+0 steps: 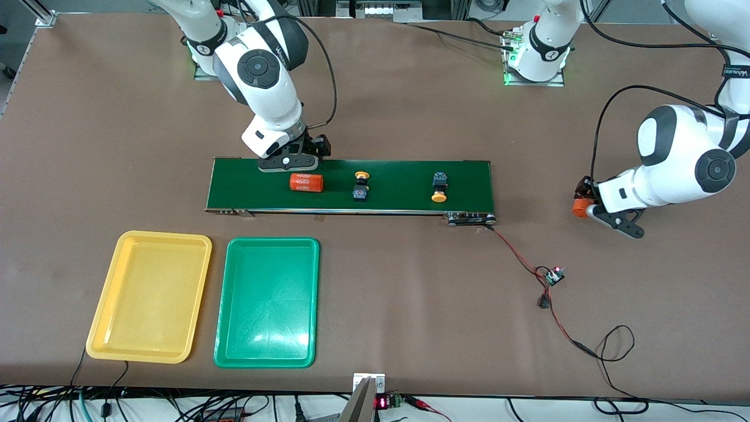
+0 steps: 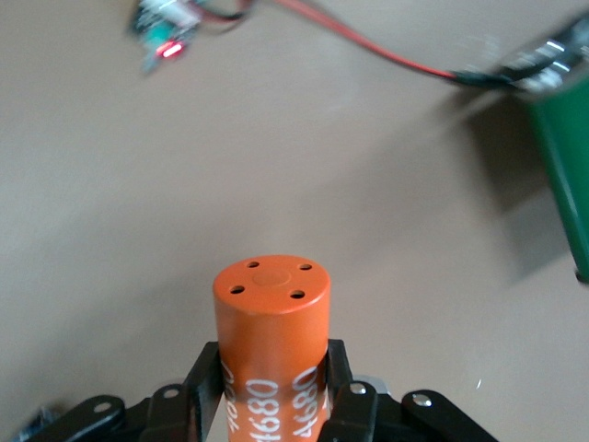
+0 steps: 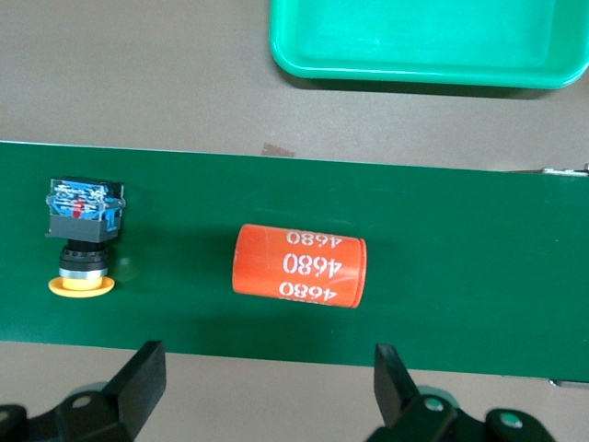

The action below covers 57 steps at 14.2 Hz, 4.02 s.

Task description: Sort buttons by color to trays

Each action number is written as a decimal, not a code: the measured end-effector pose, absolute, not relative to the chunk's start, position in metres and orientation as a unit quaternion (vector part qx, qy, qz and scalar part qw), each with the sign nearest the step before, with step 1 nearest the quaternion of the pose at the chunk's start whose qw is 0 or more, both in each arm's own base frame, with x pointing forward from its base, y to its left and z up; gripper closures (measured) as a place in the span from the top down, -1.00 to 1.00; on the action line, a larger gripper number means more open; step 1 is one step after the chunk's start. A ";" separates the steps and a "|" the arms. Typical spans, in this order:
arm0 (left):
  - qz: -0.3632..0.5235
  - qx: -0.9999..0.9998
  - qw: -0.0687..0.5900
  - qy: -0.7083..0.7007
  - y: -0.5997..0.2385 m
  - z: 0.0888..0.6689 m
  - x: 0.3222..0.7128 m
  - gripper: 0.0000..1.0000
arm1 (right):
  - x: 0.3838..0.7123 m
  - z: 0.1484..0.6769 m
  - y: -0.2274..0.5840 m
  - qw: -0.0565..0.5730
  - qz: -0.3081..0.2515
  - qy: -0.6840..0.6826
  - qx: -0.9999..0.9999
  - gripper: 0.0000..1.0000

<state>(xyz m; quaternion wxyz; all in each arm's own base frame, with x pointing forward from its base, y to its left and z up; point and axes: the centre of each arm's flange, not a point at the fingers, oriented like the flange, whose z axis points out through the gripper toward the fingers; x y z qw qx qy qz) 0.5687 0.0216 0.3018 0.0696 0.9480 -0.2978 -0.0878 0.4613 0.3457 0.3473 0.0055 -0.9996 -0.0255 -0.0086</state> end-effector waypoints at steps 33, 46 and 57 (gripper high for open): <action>-0.041 0.675 0.061 -0.734 -0.227 0.278 0.507 -0.01 | 0.518 0.301 0.368 0.020 0.004 0.029 -0.999 1.00; -0.053 0.680 0.034 -0.730 -0.247 0.264 0.499 -0.01 | 0.517 0.280 0.383 0.009 0.008 0.041 -0.999 1.00; -0.062 0.700 0.017 -0.711 -0.242 0.289 0.502 1.00 | 0.523 0.265 0.380 0.003 0.012 0.044 -0.999 1.00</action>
